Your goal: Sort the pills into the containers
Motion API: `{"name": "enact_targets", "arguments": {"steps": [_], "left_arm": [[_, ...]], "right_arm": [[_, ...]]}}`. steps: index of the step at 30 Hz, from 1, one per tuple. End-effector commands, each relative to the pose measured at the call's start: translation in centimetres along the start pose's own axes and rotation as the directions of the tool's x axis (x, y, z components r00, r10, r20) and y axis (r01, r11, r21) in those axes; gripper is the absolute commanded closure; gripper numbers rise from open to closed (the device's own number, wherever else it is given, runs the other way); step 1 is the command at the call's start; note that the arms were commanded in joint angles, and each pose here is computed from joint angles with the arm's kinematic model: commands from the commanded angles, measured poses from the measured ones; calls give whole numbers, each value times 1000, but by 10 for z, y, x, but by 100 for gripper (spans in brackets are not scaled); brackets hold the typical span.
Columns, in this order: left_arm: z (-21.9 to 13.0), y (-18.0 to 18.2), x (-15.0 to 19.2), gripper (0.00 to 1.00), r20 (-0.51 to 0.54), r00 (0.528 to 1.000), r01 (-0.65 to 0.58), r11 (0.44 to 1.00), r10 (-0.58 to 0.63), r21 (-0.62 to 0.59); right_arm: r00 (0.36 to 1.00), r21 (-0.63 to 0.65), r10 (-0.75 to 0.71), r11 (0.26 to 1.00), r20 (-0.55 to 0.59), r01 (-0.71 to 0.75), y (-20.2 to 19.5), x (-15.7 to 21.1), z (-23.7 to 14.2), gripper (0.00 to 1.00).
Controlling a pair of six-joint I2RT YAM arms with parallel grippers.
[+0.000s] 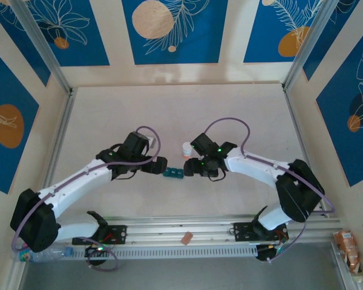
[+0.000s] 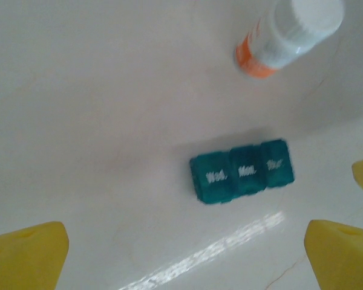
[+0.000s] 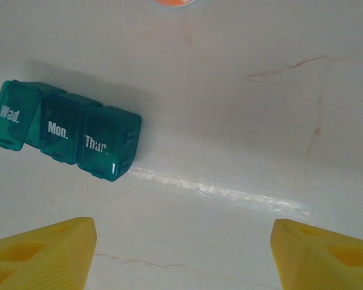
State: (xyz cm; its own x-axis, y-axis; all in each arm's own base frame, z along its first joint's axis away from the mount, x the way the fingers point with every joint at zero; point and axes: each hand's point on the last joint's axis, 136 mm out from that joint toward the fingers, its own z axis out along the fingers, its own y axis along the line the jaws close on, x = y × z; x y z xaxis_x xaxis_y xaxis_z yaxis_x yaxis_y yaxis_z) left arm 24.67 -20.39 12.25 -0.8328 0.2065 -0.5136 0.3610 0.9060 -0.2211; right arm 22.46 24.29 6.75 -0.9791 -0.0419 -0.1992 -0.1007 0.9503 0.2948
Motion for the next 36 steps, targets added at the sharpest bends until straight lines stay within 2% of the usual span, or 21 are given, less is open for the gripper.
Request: {"name": "enact_targets", "arguments": {"steps": [1,6,21,36], "left_arm": [[2,4,12,0,-67,993,-103,993,98,-64],[13,1,25,0,-108,986,-136,988,127,-77],[31,8,54,0,-132,987,-105,992,95,-67],[57,9,60,0,-149,985,-99,993,88,-66]], "right_arm": [[1000,34,2,999,14,-3,9,-7,5,23],[1000,68,5,998,27,-6,11,-15,14,23],[1000,95,11,995,-18,-9,15,-18,40,24],[999,140,8,990,-53,-1,6,-7,52,25]]}}
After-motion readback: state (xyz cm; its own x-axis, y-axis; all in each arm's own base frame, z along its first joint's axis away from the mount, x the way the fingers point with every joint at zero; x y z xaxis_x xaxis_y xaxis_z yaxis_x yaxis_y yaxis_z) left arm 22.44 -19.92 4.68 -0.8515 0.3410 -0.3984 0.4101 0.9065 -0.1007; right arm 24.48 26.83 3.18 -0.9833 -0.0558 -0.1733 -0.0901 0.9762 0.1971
